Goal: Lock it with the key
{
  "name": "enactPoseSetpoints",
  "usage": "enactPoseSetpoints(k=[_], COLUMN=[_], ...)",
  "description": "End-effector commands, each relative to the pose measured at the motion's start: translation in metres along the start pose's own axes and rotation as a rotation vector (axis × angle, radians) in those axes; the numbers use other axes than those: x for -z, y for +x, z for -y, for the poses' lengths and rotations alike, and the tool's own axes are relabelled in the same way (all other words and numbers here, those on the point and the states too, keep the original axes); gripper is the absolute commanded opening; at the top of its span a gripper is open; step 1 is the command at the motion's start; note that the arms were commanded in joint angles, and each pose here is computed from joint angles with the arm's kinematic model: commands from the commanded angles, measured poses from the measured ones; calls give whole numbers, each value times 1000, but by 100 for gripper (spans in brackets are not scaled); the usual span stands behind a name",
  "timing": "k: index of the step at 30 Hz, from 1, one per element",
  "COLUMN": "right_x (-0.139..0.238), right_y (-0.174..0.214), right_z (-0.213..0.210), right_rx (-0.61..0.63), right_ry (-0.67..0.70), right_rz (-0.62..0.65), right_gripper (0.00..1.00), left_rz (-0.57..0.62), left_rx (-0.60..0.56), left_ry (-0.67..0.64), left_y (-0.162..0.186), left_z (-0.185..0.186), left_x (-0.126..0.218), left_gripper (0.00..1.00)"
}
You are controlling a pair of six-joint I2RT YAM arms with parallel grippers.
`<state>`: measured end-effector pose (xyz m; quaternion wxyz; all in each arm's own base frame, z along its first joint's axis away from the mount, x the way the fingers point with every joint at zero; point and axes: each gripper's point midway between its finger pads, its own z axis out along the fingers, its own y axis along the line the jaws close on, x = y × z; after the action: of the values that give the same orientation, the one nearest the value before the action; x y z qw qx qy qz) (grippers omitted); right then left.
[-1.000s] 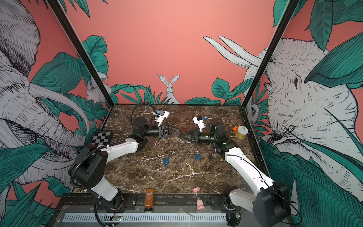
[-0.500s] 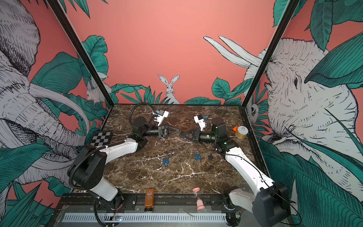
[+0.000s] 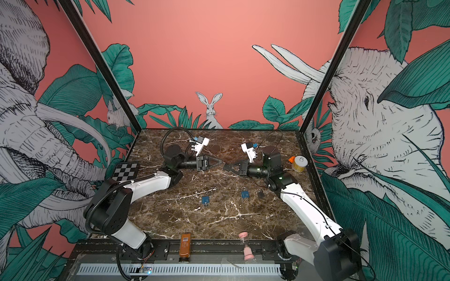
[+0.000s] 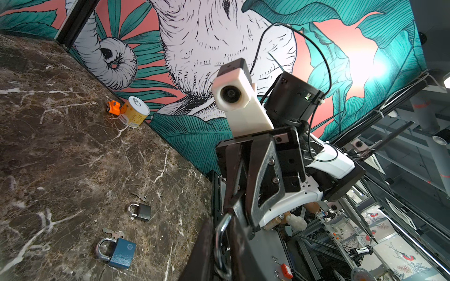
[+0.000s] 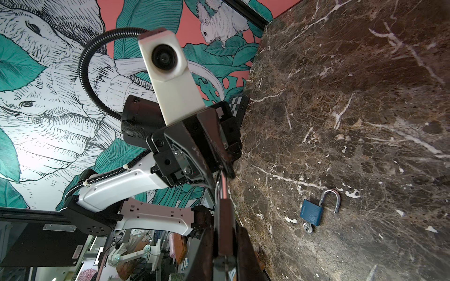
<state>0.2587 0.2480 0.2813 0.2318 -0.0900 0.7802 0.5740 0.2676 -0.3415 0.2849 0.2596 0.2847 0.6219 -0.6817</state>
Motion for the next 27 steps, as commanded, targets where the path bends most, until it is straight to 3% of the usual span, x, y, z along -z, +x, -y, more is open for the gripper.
enactPoseSetpoints(k=[1, 12, 27], right_x=[6, 7, 10], right_y=[-12, -18, -24], right_z=[-5, -6, -10], right_rx=[63, 100, 125], right_ry=[17, 23, 30], right_rz=[56, 82, 118], right_gripper=[0, 0, 0], left_rz=[-2, -8, -17], left_rx=[-26, 2, 20], left_ry=[27, 38, 40], left_y=[0, 1, 5], left_z=[14, 11, 7], left_x=[2, 1, -1], left_gripper=[15, 19, 15])
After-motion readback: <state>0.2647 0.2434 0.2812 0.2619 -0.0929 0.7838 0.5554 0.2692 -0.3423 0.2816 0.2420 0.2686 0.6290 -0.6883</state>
